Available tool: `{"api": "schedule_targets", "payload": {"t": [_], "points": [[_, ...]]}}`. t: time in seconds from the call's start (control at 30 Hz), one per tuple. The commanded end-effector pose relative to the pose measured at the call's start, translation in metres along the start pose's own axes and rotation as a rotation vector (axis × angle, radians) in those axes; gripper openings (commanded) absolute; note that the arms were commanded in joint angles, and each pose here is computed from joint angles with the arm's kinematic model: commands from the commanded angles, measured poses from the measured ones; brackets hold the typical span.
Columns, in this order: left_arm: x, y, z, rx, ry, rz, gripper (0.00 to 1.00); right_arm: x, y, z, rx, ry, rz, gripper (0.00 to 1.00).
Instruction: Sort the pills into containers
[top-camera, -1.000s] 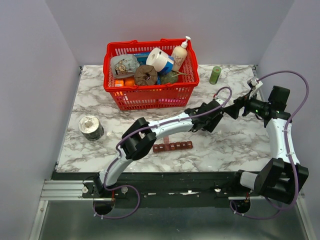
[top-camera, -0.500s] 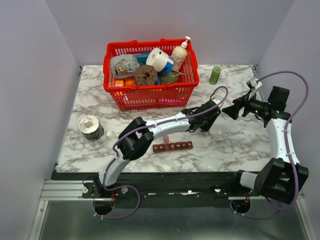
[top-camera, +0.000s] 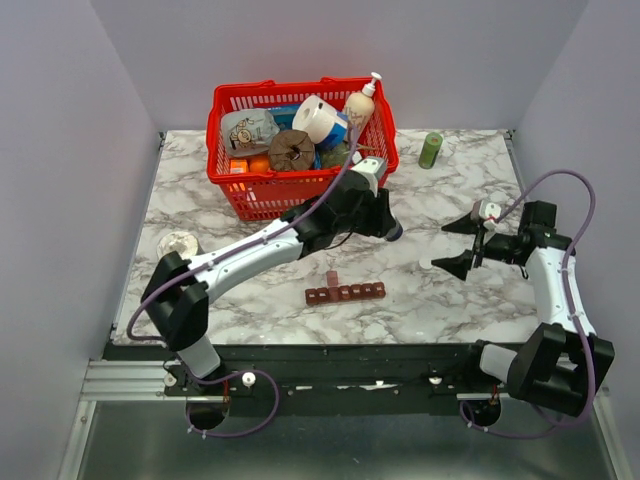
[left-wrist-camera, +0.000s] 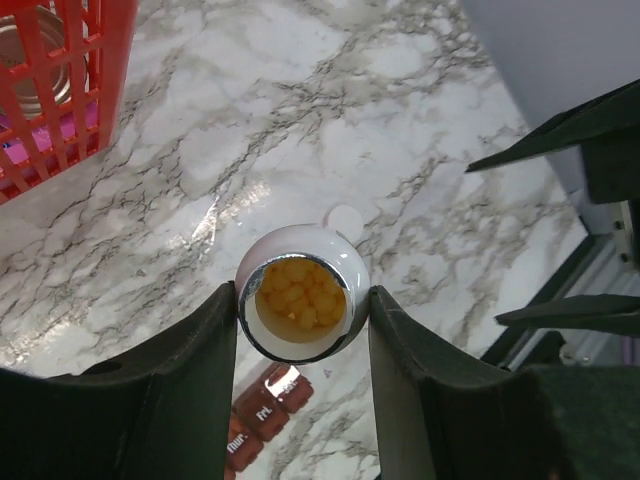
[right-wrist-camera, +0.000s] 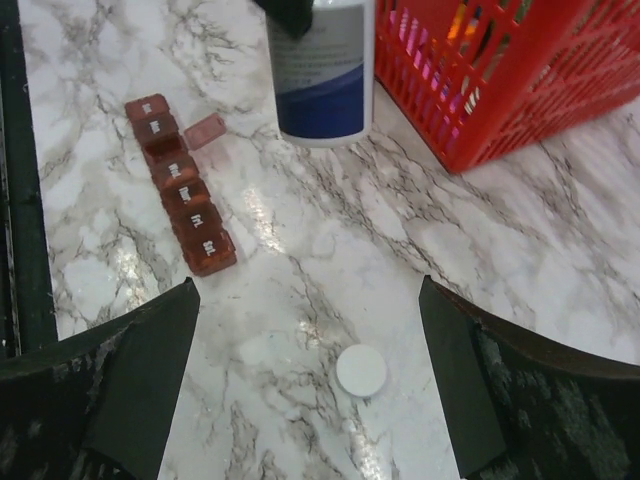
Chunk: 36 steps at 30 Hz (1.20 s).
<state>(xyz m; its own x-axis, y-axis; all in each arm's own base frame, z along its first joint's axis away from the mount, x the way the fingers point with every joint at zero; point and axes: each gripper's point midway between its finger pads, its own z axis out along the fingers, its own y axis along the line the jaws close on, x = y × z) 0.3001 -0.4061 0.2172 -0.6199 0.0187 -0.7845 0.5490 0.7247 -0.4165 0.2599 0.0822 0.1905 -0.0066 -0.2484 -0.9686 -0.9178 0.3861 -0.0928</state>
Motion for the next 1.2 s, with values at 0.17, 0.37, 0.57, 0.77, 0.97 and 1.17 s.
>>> {"api": "schedule_targets", "payload": {"t": [0.17,0.37,0.57,0.77,0.97,1.17], "points": [[-0.013,-0.028,-0.041,0.149,-0.077,-0.224,0.00,-0.049,0.005,0.033,-0.041,-0.076,-0.154,1.00],[-0.022,-0.031,-0.045,0.160,-0.121,-0.298,0.00,-0.073,0.023,0.067,-0.112,-0.085,-0.198,1.00],[-0.036,-0.032,-0.054,0.160,-0.175,-0.341,0.00,-0.074,0.024,0.095,-0.122,-0.088,-0.226,1.00],[-0.040,-0.034,-0.063,0.181,-0.203,-0.395,0.00,-0.073,0.019,0.105,-0.091,-0.090,-0.228,0.99],[-0.042,-0.031,-0.065,0.166,-0.219,-0.427,0.00,-0.085,0.019,0.108,-0.084,-0.125,-0.227,0.83],[-0.042,-0.027,-0.065,0.154,-0.227,-0.451,0.00,-0.090,0.025,0.114,-0.114,-0.135,-0.235,0.72]]}}
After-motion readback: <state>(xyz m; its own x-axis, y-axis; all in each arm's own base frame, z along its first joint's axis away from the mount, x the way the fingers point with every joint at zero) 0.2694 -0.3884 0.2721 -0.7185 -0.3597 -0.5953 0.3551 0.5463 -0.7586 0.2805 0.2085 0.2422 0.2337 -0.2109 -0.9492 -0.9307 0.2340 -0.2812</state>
